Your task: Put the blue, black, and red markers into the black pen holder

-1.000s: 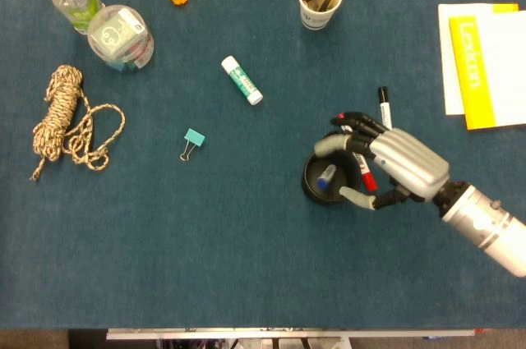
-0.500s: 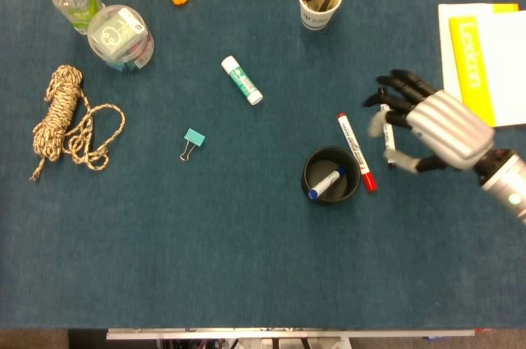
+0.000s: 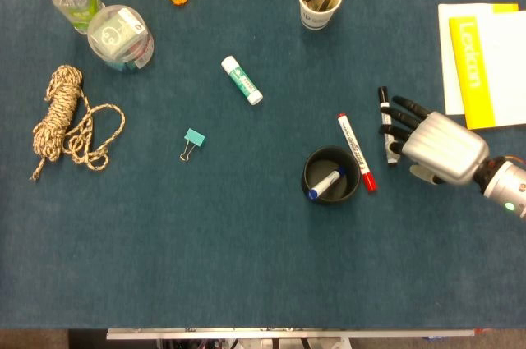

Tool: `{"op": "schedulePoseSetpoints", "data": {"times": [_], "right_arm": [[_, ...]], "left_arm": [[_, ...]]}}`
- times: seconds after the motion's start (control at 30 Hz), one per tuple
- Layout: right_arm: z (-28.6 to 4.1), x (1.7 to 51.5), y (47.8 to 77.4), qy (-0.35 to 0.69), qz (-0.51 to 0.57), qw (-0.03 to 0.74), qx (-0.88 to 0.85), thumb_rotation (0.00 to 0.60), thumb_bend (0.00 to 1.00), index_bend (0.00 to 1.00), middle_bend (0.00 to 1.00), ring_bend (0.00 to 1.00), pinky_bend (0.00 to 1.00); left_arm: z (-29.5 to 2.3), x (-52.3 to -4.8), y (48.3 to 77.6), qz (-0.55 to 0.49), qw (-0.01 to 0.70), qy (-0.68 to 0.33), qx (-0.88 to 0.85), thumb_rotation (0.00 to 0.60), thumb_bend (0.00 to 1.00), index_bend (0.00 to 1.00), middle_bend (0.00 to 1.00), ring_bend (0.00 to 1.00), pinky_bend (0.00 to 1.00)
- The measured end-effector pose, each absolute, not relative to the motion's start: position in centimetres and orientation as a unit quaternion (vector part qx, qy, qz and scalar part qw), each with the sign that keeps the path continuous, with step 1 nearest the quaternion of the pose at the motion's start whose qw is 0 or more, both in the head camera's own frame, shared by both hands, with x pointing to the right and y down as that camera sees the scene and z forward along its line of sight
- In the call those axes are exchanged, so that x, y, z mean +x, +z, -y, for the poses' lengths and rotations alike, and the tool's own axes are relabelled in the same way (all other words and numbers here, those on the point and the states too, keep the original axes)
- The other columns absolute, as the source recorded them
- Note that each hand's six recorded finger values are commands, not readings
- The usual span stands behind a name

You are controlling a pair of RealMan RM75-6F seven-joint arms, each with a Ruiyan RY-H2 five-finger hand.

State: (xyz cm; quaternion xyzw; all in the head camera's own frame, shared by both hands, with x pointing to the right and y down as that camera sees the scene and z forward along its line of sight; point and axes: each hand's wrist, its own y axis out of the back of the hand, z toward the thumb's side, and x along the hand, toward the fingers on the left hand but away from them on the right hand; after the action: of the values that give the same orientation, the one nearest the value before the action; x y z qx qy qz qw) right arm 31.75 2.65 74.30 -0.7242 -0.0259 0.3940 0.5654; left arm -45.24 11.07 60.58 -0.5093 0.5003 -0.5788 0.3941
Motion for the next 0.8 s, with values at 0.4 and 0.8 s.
{"op": "schedulePoseSetpoints", "data": {"times": [0.4,0.8], "right_arm": [[-1.9,31.3,76.0,0.391,0.026,0.591,-0.705,0.600,0.20,0.47,0.26,0.07,0.00],[-1.4,30.2,77.5,0.390,0.032,0.600,-0.698,0.600,0.21,0.47,0.26,0.07,0.00]], "left_arm": [[-11.1,-45.4,60.6,-0.501,0.392,-0.579,-0.510,0.600,0.47,0.26,0.31,0.28,0.13],[-11.1,-45.8,60.6,-0.503,0.389,-0.581,-0.508,0.600,0.47,0.26,0.31,0.28,0.13]]}}
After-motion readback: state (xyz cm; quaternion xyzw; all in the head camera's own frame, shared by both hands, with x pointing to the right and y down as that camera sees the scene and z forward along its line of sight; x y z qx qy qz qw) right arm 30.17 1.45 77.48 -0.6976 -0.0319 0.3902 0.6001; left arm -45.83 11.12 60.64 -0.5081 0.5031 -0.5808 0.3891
